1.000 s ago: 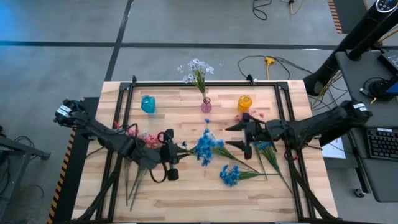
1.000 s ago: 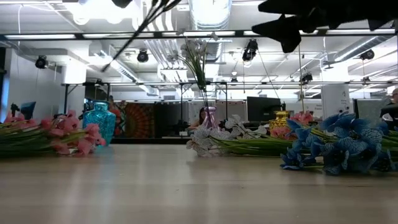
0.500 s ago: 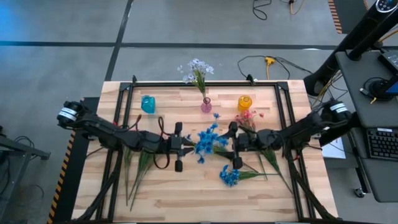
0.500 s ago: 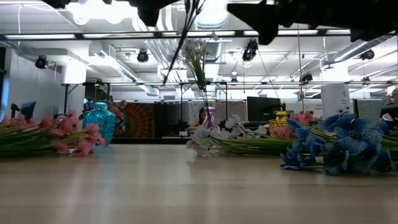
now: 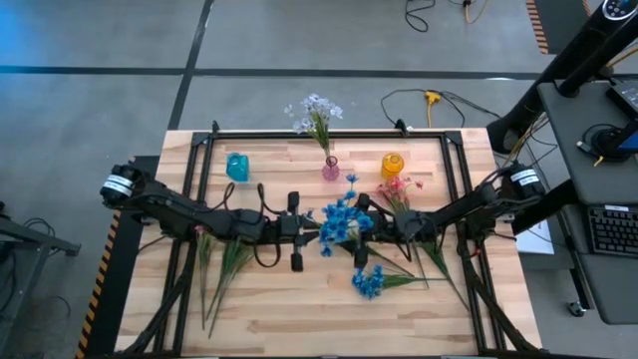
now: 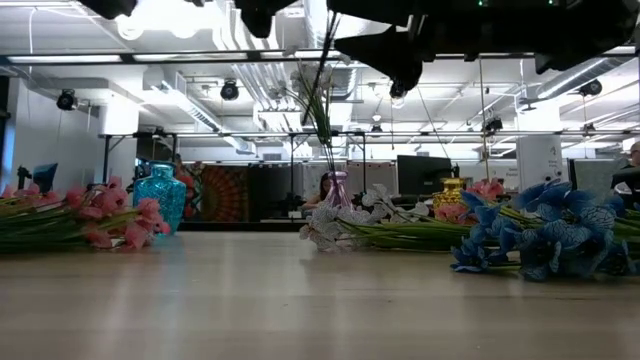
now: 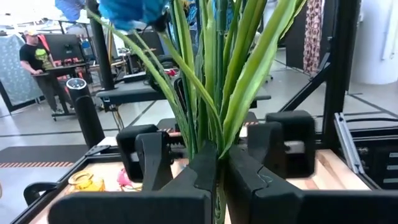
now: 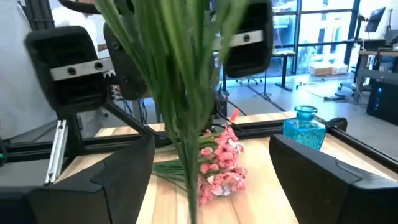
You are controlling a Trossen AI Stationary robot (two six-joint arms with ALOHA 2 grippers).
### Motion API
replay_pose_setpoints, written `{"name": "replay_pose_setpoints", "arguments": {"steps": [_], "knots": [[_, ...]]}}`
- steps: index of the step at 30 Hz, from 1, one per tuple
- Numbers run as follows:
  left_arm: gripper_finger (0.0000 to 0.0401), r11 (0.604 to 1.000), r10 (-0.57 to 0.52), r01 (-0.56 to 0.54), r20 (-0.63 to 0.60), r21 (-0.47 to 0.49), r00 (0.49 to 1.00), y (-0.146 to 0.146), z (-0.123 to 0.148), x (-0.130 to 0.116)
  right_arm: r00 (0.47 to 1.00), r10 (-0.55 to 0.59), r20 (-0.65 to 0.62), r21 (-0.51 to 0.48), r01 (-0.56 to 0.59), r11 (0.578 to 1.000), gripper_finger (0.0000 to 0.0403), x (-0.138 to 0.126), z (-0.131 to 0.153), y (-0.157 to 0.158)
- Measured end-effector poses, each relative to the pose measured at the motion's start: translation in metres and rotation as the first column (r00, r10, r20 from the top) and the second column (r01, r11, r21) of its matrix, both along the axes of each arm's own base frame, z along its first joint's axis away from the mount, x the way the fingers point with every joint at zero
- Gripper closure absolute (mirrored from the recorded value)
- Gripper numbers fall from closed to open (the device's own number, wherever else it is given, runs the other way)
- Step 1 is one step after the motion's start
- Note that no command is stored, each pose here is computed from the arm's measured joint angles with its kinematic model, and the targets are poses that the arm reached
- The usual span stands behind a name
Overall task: Sort flowers into vase by color
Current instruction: Put the left blue flowers into the yellow vase
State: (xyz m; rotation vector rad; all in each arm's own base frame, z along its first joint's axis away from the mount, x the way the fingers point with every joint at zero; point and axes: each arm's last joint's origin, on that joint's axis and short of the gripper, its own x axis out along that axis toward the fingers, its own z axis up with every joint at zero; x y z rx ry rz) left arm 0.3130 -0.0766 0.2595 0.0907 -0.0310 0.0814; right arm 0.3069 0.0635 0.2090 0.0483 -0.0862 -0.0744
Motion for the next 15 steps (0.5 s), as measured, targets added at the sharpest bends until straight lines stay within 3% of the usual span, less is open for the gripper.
{"name": "replay_pose_setpoints", "arguments": {"steps": [5,15], "knots": [[0.0401,1.000,0.010,-0.010,-0.012,0.010,1.000,-0.002,-0.003,0.013,1.000,0.001,0.009,-0.008,-0.001,1.000,0.0130,0.001,0.004,0.000],[0.0387,1.000,0.011,-0.011,-0.009,-0.019,1.000,-0.002,0.000,0.012,1.000,0.002,0.012,-0.004,-0.002,1.000,0.0260,0.000,0.005,0.000]]}}
